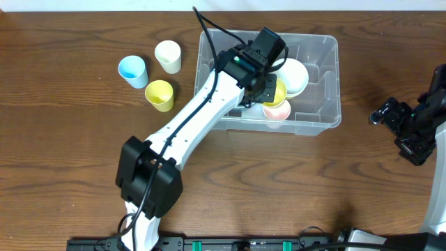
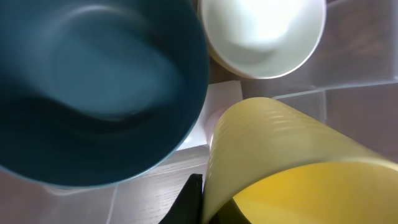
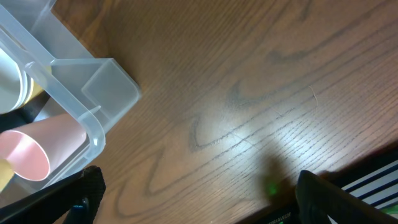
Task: Pack container
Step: 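Carry the yellow cup into the bin and stack it on the pink cup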
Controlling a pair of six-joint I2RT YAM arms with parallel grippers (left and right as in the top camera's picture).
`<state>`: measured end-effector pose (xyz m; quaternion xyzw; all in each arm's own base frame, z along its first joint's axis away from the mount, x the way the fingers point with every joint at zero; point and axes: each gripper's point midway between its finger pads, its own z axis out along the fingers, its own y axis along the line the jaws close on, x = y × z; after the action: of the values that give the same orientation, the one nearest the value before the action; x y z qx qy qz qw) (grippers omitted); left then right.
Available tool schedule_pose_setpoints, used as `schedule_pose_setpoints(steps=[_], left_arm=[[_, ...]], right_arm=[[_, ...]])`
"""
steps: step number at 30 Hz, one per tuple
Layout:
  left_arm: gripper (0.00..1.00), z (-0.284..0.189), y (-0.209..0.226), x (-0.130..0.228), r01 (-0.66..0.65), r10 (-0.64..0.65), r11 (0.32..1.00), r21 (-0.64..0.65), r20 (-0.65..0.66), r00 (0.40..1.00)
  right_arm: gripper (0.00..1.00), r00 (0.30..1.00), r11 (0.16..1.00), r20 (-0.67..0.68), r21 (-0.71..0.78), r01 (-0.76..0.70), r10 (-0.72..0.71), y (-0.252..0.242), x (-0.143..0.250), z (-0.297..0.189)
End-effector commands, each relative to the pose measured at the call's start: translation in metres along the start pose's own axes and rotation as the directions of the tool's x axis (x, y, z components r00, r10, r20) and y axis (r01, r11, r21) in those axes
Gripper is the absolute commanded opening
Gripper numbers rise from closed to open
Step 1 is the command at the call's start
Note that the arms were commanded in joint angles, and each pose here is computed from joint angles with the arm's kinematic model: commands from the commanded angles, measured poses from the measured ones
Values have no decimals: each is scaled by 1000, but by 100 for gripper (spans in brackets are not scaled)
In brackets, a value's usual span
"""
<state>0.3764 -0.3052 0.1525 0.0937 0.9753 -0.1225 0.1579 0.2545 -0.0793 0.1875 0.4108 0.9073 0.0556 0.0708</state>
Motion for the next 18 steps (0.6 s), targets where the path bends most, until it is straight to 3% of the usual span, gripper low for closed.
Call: schedule_pose_setpoints(steps=[1, 18], left_arm=[[6, -2, -2, -7, -19, 19, 1000, -10, 25, 1000], [7, -1, -18, 6, -58, 58, 998, -3, 3, 998]], right_arm=[[99, 1000, 1000, 9, -7, -15, 15, -1, 0, -3], [99, 1000, 1000, 8, -7, -15, 15, -1, 0, -3]])
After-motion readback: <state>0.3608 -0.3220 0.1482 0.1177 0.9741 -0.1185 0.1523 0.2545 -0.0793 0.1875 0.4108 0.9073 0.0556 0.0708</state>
